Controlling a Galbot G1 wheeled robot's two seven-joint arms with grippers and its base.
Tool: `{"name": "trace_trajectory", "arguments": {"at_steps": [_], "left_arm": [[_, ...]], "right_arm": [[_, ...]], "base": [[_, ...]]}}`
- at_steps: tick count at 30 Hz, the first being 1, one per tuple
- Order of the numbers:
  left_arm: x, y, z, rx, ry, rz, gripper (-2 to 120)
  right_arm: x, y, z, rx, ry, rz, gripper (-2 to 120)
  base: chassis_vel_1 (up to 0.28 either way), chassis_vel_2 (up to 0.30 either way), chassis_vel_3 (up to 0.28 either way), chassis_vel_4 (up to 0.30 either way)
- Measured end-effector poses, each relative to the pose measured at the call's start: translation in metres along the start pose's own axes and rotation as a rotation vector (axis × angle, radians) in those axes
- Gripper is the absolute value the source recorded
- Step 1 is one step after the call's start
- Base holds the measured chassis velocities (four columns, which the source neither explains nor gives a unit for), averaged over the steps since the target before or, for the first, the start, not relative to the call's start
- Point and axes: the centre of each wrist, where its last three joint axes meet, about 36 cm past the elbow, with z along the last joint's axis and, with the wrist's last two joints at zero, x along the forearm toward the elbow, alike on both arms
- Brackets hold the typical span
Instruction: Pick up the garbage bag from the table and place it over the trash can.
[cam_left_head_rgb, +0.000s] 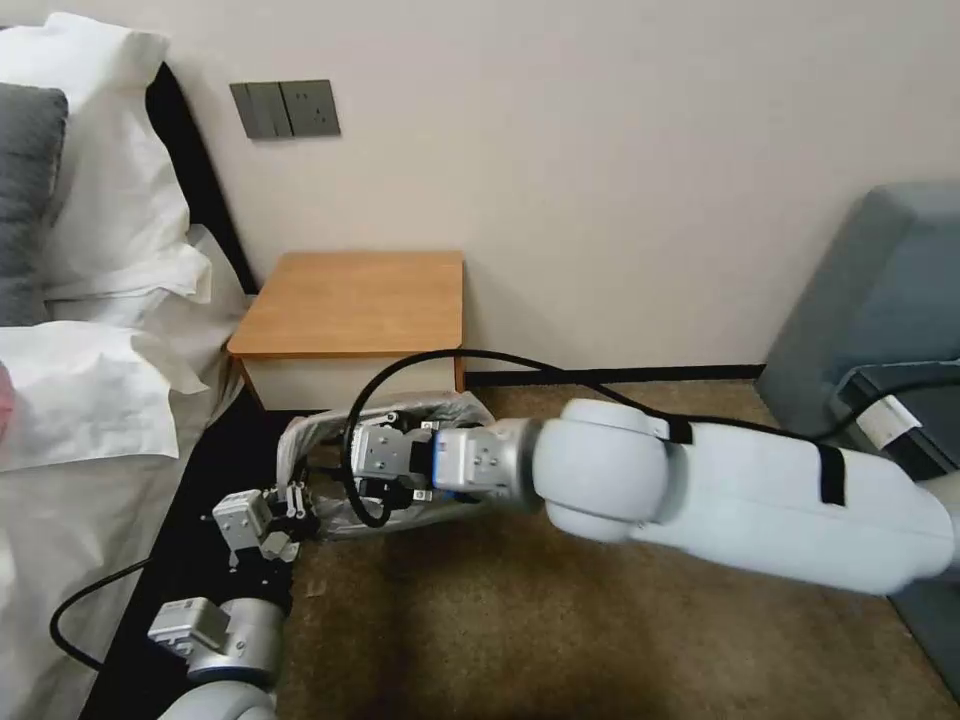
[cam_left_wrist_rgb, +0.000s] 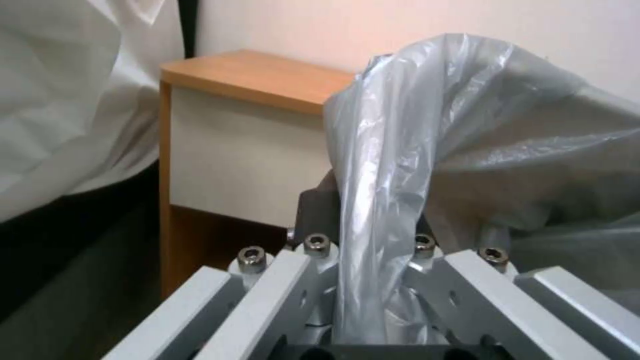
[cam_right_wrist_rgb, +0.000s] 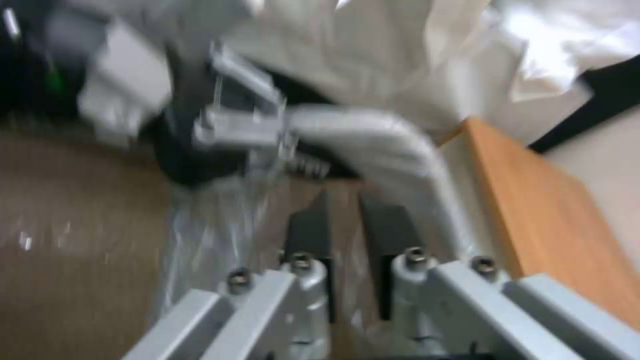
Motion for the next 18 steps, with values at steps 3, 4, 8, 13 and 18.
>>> {"name": "trace_trajectory", "arguments": {"at_steps": [3, 4, 8, 13, 18], "left_arm": [[0.001, -0.001, -0.004, -0.017, -0.014, 0.009, 5], [0.001, -0.001, -0.004, -0.017, -0.014, 0.009, 5], [0.003, -0.003, -0.009, -0.023, -0.024, 0.015, 5], [0.007, -0.007, -0.016, -0.024, -0.033, 0.026, 5], [0.011, -0.011, -0.021, -0.025, -0.044, 0.035, 5]], "right_arm": [[-0.015, -0.006, 0.000, 0.013, 0.062, -0.021, 0], [-0.015, -0.006, 0.000, 0.013, 0.062, -0.021, 0], [-0.030, -0.003, 0.002, 0.049, 0.121, -0.025, 0], [-0.048, 0.001, 0.004, 0.096, 0.175, -0.014, 0], [-0.063, 0.003, 0.016, 0.101, 0.211, 0.001, 0]], "base": [[0.000, 0.000, 0.000, 0.000], [0.000, 0.000, 0.000, 0.000], [0.000, 0.000, 0.000, 0.000], [0.000, 0.000, 0.000, 0.000], [0.000, 0.000, 0.000, 0.000]]}}
